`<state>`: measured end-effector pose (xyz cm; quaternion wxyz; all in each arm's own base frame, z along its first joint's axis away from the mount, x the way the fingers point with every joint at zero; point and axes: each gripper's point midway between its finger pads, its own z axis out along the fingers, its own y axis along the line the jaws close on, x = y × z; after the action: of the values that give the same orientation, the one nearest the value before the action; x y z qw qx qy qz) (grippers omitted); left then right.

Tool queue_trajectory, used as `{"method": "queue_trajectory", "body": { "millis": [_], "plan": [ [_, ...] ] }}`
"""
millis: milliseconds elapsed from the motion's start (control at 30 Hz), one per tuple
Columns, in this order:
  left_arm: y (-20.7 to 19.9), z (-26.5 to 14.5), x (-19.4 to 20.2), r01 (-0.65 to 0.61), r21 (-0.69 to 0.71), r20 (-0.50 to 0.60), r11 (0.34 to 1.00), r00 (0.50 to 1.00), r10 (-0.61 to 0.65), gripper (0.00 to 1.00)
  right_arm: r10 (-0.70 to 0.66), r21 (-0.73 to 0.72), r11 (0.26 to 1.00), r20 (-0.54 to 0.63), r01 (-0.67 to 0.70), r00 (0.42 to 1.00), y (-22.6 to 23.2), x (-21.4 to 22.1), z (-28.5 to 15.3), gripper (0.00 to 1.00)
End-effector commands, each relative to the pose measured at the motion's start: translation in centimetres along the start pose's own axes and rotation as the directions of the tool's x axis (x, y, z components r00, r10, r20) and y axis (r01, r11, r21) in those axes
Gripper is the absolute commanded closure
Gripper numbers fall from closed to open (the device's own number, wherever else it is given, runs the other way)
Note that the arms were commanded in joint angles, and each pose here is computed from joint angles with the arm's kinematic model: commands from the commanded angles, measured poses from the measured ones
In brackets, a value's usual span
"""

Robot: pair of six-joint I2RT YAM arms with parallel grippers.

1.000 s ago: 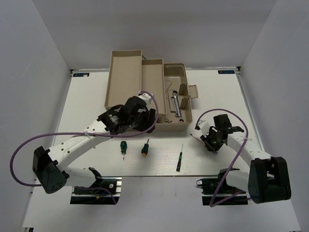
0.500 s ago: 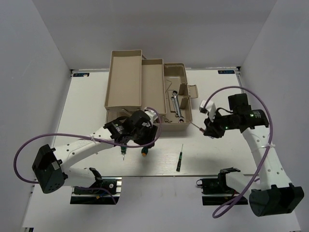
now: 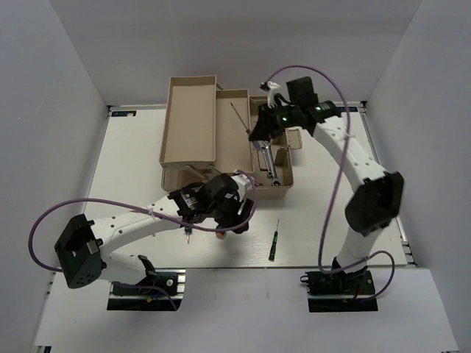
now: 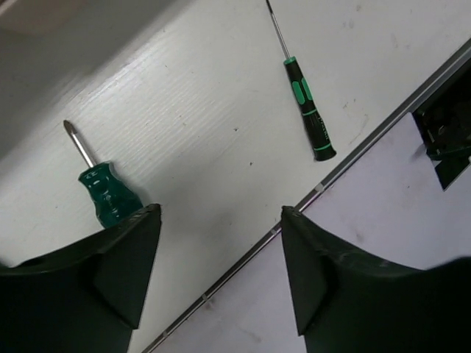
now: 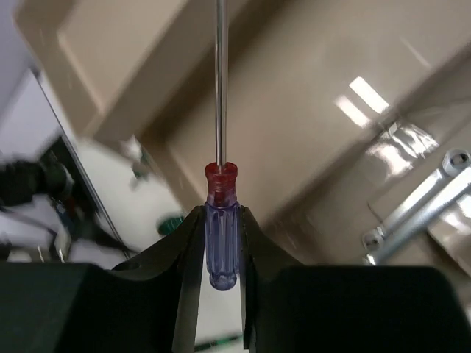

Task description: Sort the tools into containers

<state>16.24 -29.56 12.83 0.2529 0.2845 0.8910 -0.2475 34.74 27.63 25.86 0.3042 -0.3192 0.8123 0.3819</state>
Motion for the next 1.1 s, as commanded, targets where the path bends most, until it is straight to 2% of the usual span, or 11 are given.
{"method": "queue_trajectory", "body": {
  "millis": [0,167,233,300,433,567,633,733,867,900,1067],
  "plan": [
    [-1.7,-0.1,-1.9,-0.035,0.036,0.061,0.999,0.998,0.032,0.22,0.206,-0.016,0.978,0.145,-0.206,0.968,1.4,-7.0,2.2,1.0],
    [-2.7,0.4,-1.9,-0.023,0.029,0.066,0.999,0.998,0.021,0.17,0.256,0.069,0.961,0.134,-0.267,0.957,-1.2,-7.2,5.8,1.0],
    [-3.0,1.0,-2.6,-0.032,0.011,0.069,0.999,0.997,0.031,0.15,0.265,0.072,0.959,0.108,-0.274,0.958,-1.6,-6.4,7.0,0.79],
    [-3.9,1.4,-2.9,-0.039,0.014,0.068,0.999,0.997,0.038,0.15,0.272,0.071,0.958,0.091,-0.279,0.958,-1.8,-5.9,7.1,0.63],
    [-5.2,3.5,-2.0,-0.067,-0.01,-0.006,0.998,0.998,0.067,0.15,0.229,0.047,0.971,0.097,-0.235,0.968,-1.3,-6.3,6.0,0.49],
    [-5.6,5.2,-0.9,-0.078,-0.051,-0.06,0.996,0.995,0.074,0.15,0.154,0.068,0.984,0.144,-0.165,0.978,-0.9,-7.1,2.6,0.48],
    [-6.1,6.0,-0.9,-0.07,-0.064,-0.076,0.995,0.995,0.065,0.15,0.098,0.161,0.978,0.196,-0.131,0.976,-2.3,-8.0,-0.4,0.48],
    [-6.5,6.7,-0.1,-0.076,-0.102,-0.116,0.992,0.991,0.064,0.18,0.095,0.328,0.931,0.203,-0.159,0.975,-6.1,-6.8,-3.4,0.52],
    [-7.7,8.2,0.9,-0.102,-0.128,-0.16,0.986,0.984,0.081,0.19,0.163,0.461,0.848,0.244,-0.262,0.956,-11.1,-2.7,-9.4,0.55],
    [-8.2,8.6,1.2,-0.104,-0.125,-0.167,0.987,0.982,0.083,0.21,0.208,0.473,0.834,0.206,-0.284,0.956,-11.8,0.4,-9.3,0.55],
    [-8.8,10.8,1.5,-0.121,-0.158,-0.193,0.98,0.977,0.089,0.26,0.262,0.492,0.801,0.222,-0.34,0.939,-12.7,4.5,-11.5,0.55]
  ]
}}
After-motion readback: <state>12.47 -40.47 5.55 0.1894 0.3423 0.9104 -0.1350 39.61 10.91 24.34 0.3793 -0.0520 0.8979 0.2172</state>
